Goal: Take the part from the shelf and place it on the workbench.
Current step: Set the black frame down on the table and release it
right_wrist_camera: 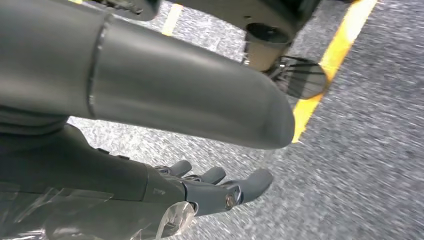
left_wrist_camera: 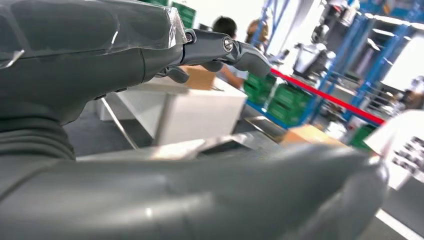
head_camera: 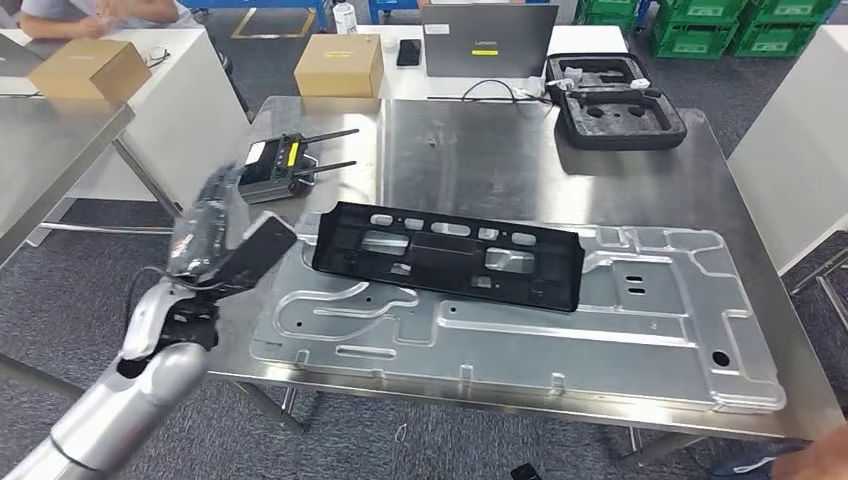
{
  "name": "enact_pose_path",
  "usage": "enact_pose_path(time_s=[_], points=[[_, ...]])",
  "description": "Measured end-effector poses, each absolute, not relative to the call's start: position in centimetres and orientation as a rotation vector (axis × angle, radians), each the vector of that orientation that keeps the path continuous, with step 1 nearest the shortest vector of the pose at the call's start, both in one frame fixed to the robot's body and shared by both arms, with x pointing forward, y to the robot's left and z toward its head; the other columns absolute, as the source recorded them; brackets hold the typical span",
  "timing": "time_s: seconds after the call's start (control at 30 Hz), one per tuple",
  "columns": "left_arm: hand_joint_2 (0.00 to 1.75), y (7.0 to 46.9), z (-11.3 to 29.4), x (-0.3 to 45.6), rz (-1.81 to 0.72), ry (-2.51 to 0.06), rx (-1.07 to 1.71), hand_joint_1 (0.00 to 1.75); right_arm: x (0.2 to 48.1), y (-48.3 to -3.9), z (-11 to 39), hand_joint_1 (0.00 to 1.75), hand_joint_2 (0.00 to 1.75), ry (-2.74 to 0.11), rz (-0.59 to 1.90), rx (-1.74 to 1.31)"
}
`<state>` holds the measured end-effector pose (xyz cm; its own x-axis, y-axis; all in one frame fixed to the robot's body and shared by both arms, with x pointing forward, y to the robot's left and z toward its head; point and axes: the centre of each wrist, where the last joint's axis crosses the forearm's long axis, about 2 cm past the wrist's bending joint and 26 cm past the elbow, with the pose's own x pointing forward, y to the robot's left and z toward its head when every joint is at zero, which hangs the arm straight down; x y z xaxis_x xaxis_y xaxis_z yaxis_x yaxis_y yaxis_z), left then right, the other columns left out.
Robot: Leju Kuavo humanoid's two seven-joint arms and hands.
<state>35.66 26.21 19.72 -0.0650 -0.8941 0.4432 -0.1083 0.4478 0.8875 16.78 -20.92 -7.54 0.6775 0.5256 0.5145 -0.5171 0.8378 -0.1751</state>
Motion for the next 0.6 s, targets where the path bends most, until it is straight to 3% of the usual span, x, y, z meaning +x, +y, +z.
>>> enact_pose_path(time_s=[0.27, 0.6], points=[[0.00, 31.9, 19.2, 33.1, -0.713, -1.462, 1.005, 0.00, 16.2, -21.6, -7.8, 0.00, 0.00, -0.561, 0.587, -0.022], [0.00, 34.4, 19.7, 31.4, -0.628, -1.470, 1.040, 0.00, 16.3, -22.4, -7.9, 0.00, 0.00, -0.558, 0.584, -0.038]])
